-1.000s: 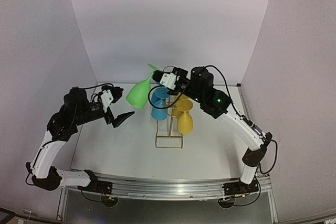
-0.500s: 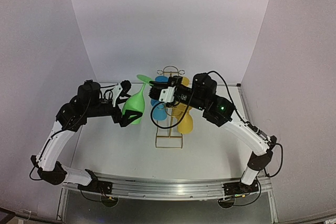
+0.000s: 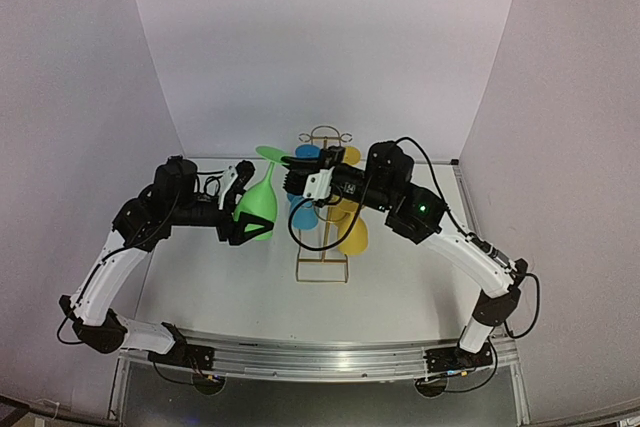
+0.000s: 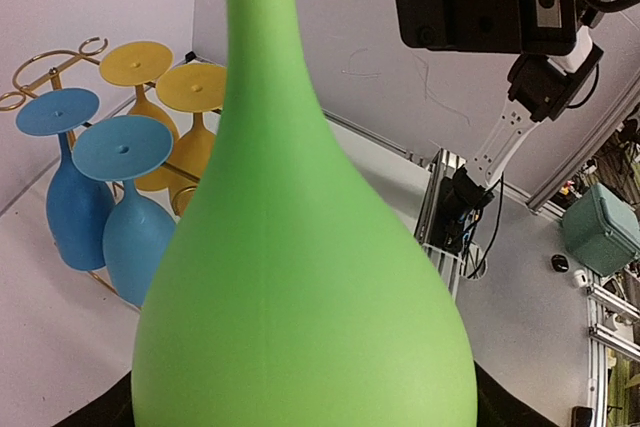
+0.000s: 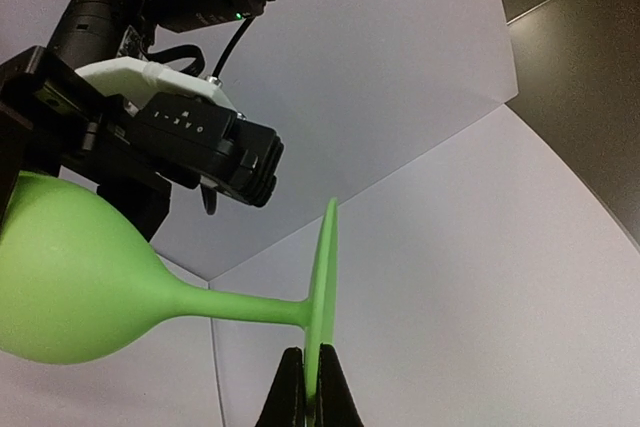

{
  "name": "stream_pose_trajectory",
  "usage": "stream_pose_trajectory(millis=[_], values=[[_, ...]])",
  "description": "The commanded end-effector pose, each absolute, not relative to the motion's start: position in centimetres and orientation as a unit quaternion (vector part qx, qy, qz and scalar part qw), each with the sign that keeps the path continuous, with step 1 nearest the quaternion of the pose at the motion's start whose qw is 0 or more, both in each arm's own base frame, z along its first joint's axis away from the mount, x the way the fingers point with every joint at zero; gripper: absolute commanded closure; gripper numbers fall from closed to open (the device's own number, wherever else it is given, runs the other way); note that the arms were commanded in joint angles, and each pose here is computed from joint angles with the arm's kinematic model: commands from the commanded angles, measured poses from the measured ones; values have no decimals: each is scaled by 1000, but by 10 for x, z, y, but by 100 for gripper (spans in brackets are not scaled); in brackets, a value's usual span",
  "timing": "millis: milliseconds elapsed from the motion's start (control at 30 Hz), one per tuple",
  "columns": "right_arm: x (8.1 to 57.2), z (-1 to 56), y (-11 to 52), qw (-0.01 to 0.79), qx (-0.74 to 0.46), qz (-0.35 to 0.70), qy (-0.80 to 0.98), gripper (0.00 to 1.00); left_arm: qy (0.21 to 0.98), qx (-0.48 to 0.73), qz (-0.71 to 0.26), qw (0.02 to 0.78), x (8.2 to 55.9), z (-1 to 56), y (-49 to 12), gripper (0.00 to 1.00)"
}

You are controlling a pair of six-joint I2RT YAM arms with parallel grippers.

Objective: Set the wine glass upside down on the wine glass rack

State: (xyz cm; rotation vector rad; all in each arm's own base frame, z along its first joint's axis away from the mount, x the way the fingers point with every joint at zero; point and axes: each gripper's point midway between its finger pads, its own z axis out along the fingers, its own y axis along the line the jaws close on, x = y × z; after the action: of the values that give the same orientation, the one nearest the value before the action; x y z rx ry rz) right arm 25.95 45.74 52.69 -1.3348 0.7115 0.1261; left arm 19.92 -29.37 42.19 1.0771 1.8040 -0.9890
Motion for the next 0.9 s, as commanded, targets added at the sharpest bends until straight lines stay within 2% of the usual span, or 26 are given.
stream_pose_trajectory(millis=[0, 133, 167, 233, 300, 567, 700, 867], values=[[242, 565, 441, 760, -577, 65, 294, 100, 684, 423, -417, 423, 192, 445, -291, 38], [244, 564, 441, 758, -573, 71, 303, 100, 689, 403, -420, 433, 198, 447, -289, 45], [246, 562, 441, 757, -571, 70, 309, 97, 686, 399, -418, 442, 199, 450, -288, 47], [250, 558, 440, 755, -570, 66, 319, 83, 677, 396, -408, 468, 203, 452, -284, 51], [251, 555, 440, 753, -569, 66, 324, 75, 667, 393, -400, 490, 204, 455, -281, 55], [260, 554, 426, 755, -536, 65, 372, 47, 660, 386, -363, 533, 216, 445, -274, 60], [305, 550, 396, 754, -455, -10, 475, 29, 649, 396, -292, 581, 232, 418, -265, 60], [362, 522, 326, 721, -328, -96, 603, 24, 618, 436, -251, 604, 241, 378, -271, 60]])
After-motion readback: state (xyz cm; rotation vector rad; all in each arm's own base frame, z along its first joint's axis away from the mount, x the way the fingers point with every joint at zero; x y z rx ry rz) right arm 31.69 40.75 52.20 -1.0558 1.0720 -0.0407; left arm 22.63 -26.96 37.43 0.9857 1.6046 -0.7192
